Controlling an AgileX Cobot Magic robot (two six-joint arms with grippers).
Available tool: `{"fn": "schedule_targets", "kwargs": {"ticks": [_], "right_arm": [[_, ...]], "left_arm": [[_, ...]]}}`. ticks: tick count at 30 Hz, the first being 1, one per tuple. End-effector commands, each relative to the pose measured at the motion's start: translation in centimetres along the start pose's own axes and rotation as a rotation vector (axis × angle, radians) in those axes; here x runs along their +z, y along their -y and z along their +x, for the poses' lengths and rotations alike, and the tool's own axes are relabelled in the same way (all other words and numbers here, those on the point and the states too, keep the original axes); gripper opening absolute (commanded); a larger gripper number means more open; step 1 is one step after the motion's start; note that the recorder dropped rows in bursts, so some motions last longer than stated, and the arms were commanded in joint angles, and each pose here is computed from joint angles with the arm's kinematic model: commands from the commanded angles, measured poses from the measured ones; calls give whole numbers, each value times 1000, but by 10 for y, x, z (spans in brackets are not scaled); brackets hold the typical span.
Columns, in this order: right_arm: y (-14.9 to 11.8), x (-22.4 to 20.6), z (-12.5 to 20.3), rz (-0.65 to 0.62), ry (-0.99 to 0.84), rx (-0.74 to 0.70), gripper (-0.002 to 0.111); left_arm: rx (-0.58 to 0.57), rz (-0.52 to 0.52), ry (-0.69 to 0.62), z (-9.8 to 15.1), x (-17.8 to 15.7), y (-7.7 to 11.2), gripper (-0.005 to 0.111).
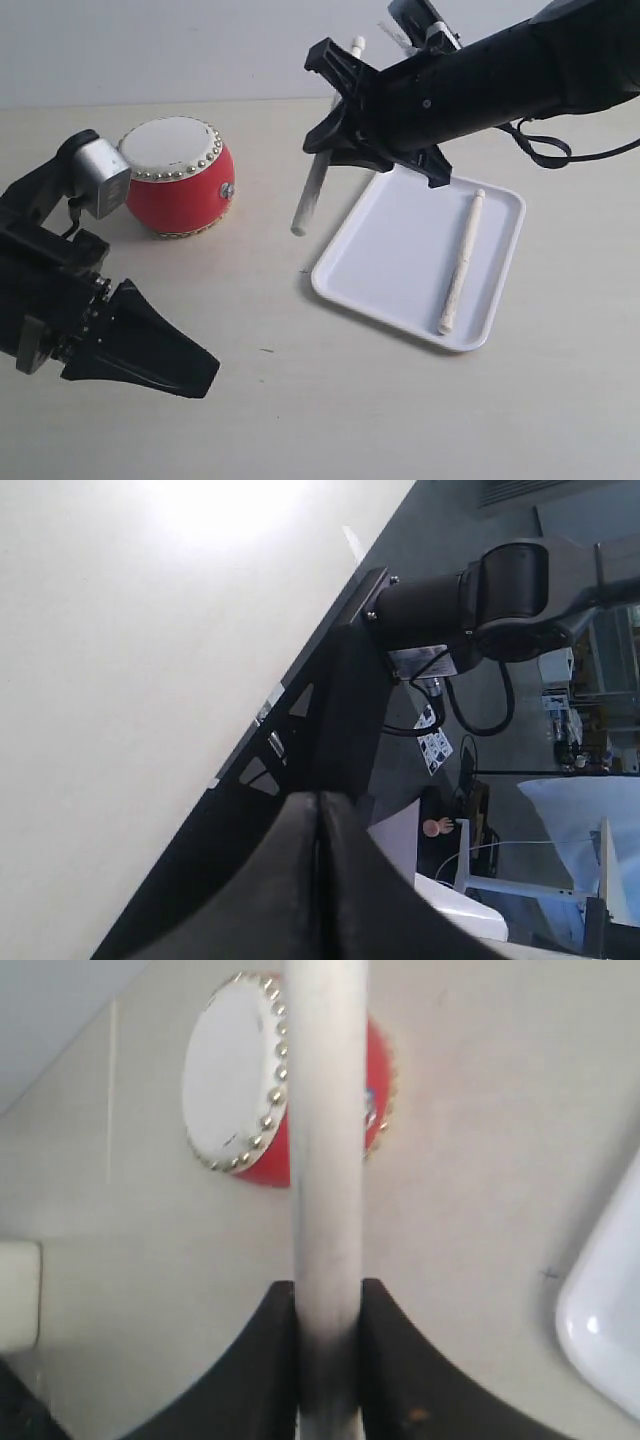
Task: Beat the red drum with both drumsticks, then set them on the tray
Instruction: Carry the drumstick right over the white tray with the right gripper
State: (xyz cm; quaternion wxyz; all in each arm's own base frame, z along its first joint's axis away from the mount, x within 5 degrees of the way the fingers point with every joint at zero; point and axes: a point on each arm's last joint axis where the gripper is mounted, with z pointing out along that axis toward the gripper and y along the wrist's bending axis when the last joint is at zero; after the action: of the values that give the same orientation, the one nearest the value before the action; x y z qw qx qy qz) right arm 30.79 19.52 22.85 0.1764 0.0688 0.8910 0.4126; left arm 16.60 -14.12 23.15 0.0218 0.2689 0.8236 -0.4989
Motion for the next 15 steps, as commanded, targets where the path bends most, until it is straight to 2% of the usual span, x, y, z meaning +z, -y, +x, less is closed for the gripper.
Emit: {"fn": "schedule_targets", "kwargs": {"ticks": [1,7,11,15], "right_arm": [[9,1,-6,74,59,106,0],[33,11,-9,178,41,282,0],[57,15,-14,229,-13,343,0],[77,21,-14,263,-76,408,0]], "left_arm": [[-31,-37,6,0,0,-2,0],[-119,-246,-6,6,-7,-13,0],[-84,-311,32,12,-17,-2,0],[-49,-393,156,14,-31,13,0]]}}
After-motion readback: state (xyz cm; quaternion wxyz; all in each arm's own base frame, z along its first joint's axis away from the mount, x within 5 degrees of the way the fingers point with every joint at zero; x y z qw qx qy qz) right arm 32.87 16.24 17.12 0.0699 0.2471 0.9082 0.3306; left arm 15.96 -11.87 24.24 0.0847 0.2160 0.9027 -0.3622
